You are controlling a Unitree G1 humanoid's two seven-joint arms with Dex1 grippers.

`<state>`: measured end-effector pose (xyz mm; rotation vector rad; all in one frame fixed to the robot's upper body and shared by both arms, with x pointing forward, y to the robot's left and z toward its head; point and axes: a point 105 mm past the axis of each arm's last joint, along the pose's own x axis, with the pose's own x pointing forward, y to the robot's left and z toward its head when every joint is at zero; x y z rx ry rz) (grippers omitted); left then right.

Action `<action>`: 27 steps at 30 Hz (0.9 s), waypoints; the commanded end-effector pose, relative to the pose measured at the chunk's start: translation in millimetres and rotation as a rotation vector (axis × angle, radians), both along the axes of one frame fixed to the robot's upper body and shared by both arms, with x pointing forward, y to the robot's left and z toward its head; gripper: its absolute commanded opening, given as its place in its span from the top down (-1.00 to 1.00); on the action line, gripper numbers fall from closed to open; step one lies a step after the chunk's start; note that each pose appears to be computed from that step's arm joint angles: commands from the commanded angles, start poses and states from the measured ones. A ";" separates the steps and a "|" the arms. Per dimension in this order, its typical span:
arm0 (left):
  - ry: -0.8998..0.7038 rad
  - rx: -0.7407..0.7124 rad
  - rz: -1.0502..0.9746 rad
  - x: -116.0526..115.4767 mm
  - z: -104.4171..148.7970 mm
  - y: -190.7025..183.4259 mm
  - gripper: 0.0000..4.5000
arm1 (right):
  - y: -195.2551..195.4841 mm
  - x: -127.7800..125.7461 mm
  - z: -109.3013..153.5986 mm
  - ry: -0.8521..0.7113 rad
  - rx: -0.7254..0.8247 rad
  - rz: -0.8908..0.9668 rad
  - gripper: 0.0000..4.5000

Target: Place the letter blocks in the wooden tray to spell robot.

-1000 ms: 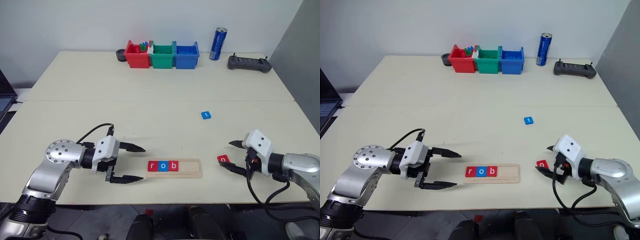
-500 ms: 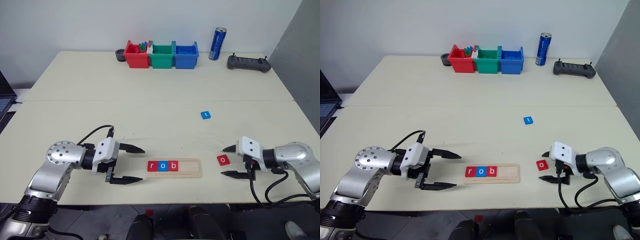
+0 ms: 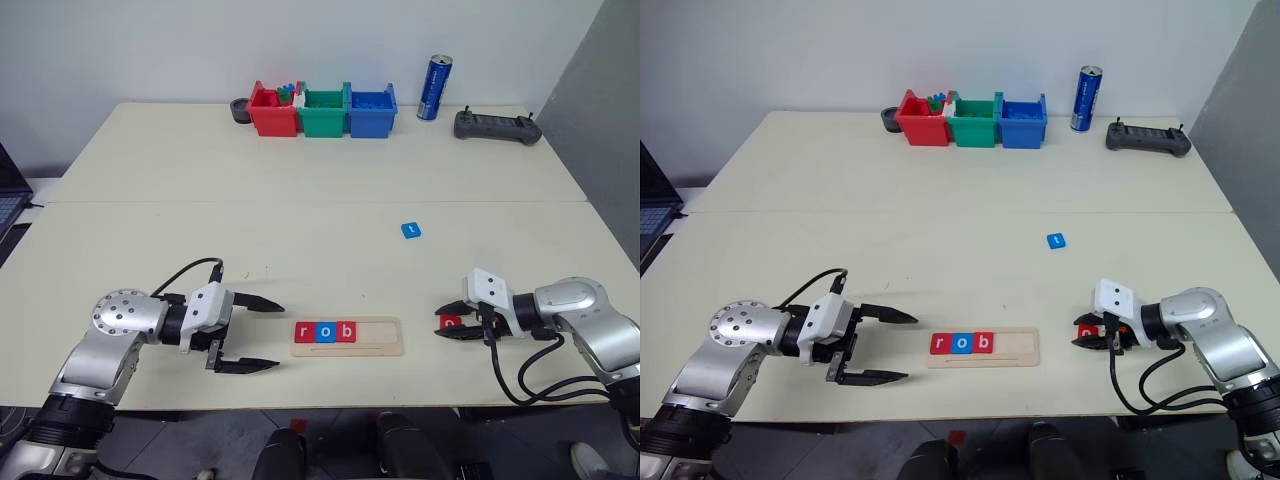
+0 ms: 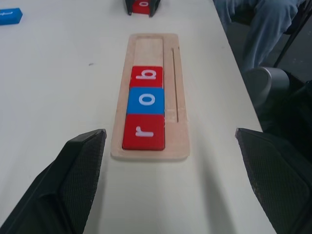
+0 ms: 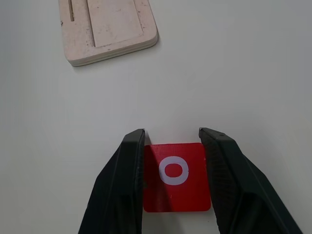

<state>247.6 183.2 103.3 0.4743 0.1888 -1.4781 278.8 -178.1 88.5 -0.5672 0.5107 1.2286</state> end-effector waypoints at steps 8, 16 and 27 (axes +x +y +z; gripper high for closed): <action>-0.036 0.008 -0.012 -4.4 -6.0 7.5 -1.00 | 11.8 -3.7 17.9 -0.038 0.049 -0.016 0.39; -0.042 -0.004 -0.028 -4.0 -2.1 -1.5 -1.00 | 15.6 9.1 11.9 -0.126 0.048 -0.097 -0.22; -0.044 -0.013 -0.037 -2.8 6.5 -10.8 -1.00 | 0.1 -9.1 9.2 -0.061 0.068 -0.203 -0.98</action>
